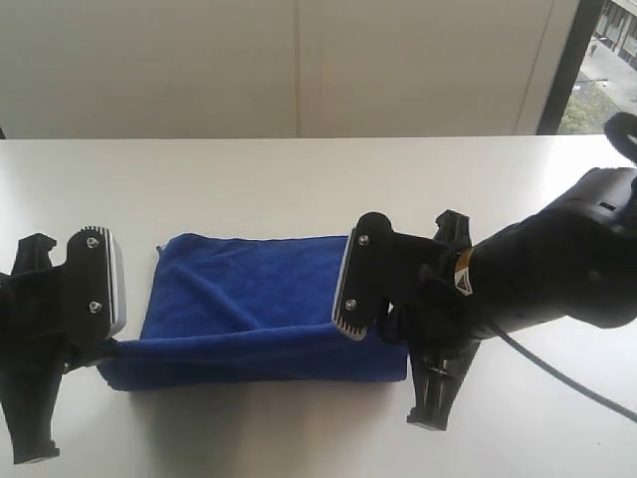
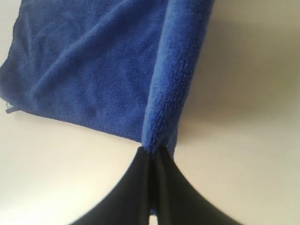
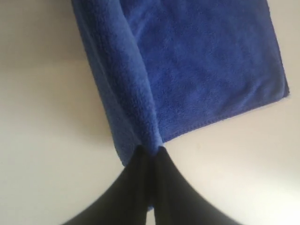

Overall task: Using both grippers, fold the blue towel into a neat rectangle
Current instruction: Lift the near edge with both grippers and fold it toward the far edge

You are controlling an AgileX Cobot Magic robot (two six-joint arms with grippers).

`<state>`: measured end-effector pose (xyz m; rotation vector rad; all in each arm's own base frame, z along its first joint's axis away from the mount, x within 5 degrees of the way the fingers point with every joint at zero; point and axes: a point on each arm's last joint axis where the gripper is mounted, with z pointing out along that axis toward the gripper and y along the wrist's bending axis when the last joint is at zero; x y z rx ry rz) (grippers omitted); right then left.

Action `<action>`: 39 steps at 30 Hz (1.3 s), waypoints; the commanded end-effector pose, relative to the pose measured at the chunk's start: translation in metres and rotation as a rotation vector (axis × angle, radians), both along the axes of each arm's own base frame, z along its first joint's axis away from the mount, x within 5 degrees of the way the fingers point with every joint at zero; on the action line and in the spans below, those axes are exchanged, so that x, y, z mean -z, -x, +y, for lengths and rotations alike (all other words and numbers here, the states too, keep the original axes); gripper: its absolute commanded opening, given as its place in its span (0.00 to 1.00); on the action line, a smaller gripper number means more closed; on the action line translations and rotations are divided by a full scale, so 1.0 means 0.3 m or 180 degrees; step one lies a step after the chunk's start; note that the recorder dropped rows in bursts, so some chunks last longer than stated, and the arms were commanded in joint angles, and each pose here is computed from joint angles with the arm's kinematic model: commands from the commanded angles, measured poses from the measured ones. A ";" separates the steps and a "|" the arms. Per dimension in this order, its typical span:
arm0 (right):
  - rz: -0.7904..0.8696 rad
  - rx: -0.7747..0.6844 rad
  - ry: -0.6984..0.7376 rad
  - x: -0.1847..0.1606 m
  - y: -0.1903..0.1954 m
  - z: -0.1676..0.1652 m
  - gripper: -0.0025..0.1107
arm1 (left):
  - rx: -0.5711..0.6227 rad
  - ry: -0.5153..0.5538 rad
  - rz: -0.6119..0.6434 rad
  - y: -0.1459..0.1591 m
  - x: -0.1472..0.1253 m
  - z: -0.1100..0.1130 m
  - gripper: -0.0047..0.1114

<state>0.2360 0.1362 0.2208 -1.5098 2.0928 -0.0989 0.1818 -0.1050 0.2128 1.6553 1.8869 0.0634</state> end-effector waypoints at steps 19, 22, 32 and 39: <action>-0.0301 0.0363 -0.0161 -0.019 -0.159 -0.040 0.02 | -0.0130 0.0014 -0.0563 -0.114 0.040 -0.014 0.04; -0.0256 0.0369 -0.0131 -0.002 -0.172 -0.038 0.02 | -0.0169 0.0006 -0.0555 -0.139 0.040 -0.015 0.04; -0.0175 0.0423 -0.0096 0.045 -0.241 -0.026 0.02 | -0.0213 0.0013 -0.0587 -0.235 0.027 -0.045 0.04; -0.0171 0.0489 -0.0086 0.060 -0.296 -0.031 0.02 | -0.0266 -0.0016 -0.0551 -0.319 0.054 -0.066 0.04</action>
